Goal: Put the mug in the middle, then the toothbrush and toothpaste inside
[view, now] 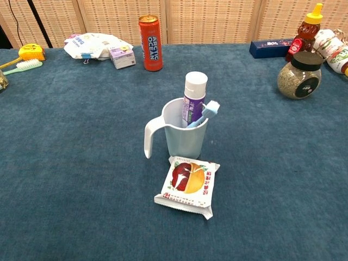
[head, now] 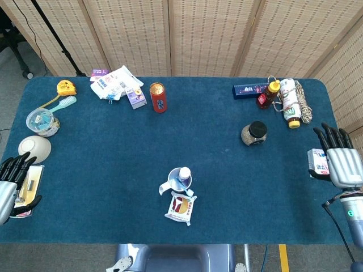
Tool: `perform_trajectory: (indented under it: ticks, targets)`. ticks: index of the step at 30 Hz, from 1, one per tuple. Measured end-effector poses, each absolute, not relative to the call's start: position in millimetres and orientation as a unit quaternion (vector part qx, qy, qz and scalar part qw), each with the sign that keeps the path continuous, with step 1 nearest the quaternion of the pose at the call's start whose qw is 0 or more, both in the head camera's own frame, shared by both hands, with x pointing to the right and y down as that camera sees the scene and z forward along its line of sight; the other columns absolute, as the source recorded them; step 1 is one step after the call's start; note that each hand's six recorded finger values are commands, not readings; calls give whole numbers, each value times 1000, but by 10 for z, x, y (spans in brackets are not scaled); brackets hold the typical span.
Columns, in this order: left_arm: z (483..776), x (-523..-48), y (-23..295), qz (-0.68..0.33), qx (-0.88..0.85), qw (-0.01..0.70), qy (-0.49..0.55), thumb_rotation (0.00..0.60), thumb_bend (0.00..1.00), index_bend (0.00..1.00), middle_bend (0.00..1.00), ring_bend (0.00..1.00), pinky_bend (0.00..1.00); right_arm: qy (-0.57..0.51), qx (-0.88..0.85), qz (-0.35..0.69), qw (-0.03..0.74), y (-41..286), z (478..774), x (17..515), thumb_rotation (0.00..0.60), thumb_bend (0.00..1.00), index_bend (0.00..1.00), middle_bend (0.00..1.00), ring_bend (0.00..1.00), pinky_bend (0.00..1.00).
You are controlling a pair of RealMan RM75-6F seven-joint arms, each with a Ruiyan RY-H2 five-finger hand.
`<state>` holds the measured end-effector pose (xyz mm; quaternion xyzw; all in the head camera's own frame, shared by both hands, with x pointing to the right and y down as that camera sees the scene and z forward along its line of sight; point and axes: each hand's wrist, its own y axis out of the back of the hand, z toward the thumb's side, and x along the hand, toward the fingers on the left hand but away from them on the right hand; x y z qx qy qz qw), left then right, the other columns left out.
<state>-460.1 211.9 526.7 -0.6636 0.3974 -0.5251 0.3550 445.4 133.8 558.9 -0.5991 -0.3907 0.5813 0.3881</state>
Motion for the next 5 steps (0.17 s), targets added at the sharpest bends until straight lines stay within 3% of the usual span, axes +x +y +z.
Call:
perform_trajectory:
  ticks: [5]
  targets:
    - [5253, -4614, 2121, -525, -655, 365, 402, 600, 220, 0, 0, 0, 0, -388, -595, 608, 355, 1712, 5682, 4575, 600, 0, 0, 0, 0, 0]
